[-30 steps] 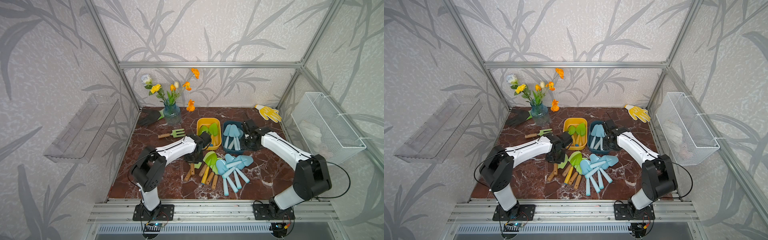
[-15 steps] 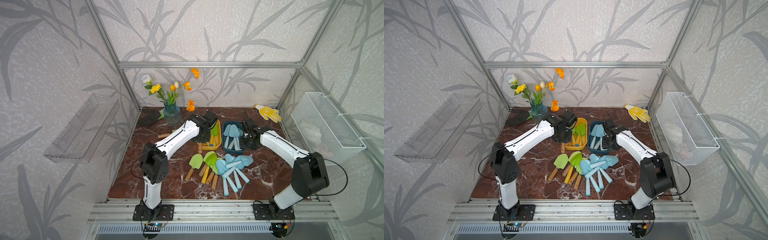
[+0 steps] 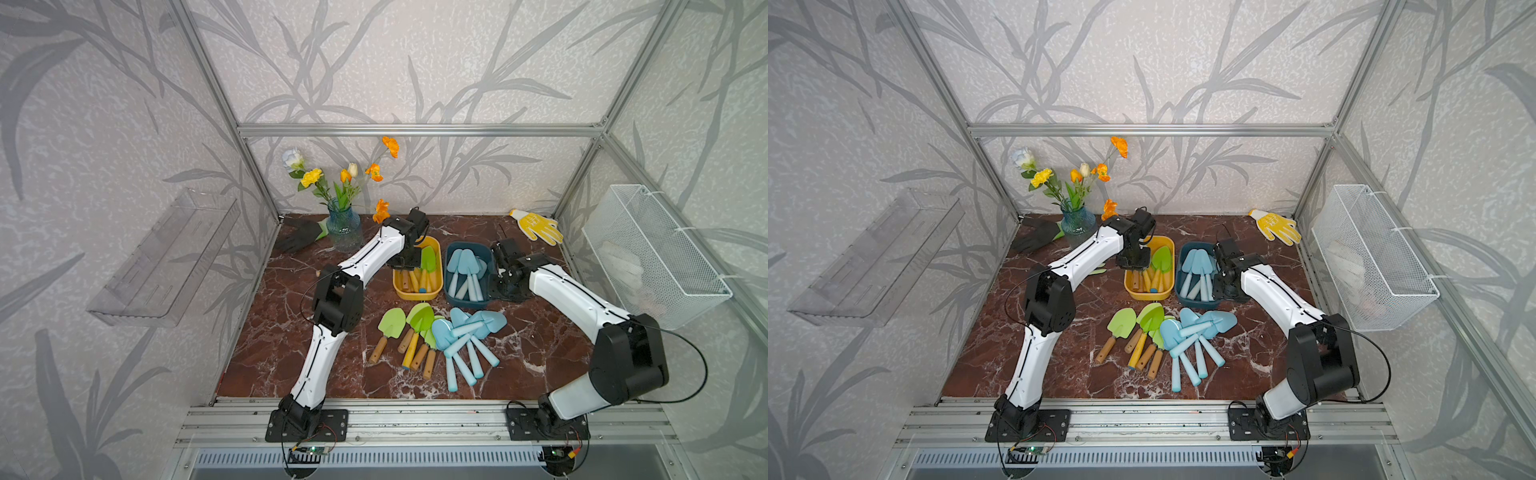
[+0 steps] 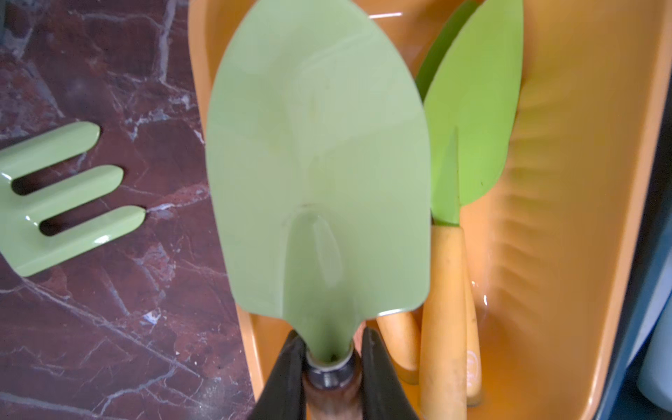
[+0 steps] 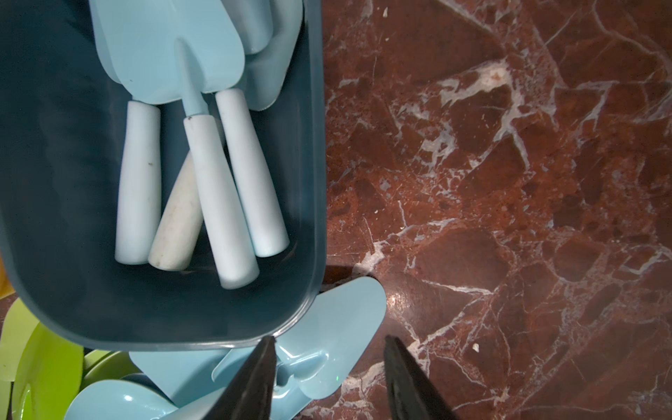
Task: Sort the small shovels by color and place them into the storage box
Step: Place the shovel in the storage box.
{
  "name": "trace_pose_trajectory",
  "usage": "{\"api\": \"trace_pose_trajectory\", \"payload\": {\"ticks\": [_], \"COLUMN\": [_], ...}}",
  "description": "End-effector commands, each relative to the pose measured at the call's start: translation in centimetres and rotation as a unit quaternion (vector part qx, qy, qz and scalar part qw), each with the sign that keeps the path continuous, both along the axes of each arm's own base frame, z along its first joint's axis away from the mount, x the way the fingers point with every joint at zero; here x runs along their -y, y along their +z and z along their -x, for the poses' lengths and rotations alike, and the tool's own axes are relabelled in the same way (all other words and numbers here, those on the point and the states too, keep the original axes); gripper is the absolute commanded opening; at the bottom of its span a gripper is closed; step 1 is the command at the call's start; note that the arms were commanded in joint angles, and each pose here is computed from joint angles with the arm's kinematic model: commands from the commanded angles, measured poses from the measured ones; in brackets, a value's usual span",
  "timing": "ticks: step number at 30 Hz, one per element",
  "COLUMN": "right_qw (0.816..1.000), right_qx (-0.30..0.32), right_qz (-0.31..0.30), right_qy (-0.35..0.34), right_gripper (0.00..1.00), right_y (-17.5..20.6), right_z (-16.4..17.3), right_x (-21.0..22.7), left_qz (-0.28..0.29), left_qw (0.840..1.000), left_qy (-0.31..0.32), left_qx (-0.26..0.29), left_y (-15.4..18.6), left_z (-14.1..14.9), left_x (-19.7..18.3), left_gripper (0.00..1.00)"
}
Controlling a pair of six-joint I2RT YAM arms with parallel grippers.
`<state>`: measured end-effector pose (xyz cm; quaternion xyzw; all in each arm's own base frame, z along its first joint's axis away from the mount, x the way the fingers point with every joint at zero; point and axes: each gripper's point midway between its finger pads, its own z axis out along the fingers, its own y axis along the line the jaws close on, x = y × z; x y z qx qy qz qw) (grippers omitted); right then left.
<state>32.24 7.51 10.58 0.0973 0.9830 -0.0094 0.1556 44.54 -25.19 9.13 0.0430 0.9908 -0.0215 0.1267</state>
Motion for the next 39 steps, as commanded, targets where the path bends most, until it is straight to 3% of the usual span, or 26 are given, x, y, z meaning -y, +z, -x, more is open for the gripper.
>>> {"api": "trace_pose_trajectory", "payload": {"ticks": [1,8,12,16,20,26,34,39], "right_qw": [1.0,1.0,1.0,1.0,1.0,0.999,0.993,0.993], "right_qx": [-0.008,-0.006,-0.006,-0.007,-0.012,-0.02,-0.055,-0.074], "right_qz": [0.012,0.011,0.007,0.004,-0.002,-0.024,-0.104,-0.089], "right_qy": [-0.01,-0.015,-0.015,-0.015,-0.012,-0.016,-0.013,0.029], "right_gripper": [0.5,0.5,0.5,0.5,0.5,0.51,0.51,0.51], "right_y": [0.2,0.4,0.3,0.2,0.0,-0.4,-2.6,-3.7], "right_z": [1.0,0.8,0.8,0.9,1.2,2.4,6.2,8.3], "right_x": [0.8,0.9,0.8,0.7,0.6,0.0,-3.0,-5.3], "left_qz": [0.009,0.006,-0.004,0.008,0.03,0.055,0.084,0.079], "left_qw": [1.0,0.999,1.0,1.0,0.999,0.998,0.994,0.993], "left_qy": [-0.022,-0.024,-0.017,-0.012,-0.005,0.022,0.074,0.083], "left_qx": [-0.002,-0.024,-0.022,-0.002,0.022,0.037,-0.005,-0.016], "left_y": [-0.3,-1.6,-1.0,1.8,5.3,7.0,2.4,1.1], "left_z": [-0.5,0.0,0.3,0.7,1.8,5.0,10.6,12.1], "left_x": [1.0,0.9,0.1,-0.1,-0.4,-1.7,-3.3,-3.3], "left_gripper": [0.0,0.03,0.36,0.48,0.5,0.51,0.52,0.52]}}
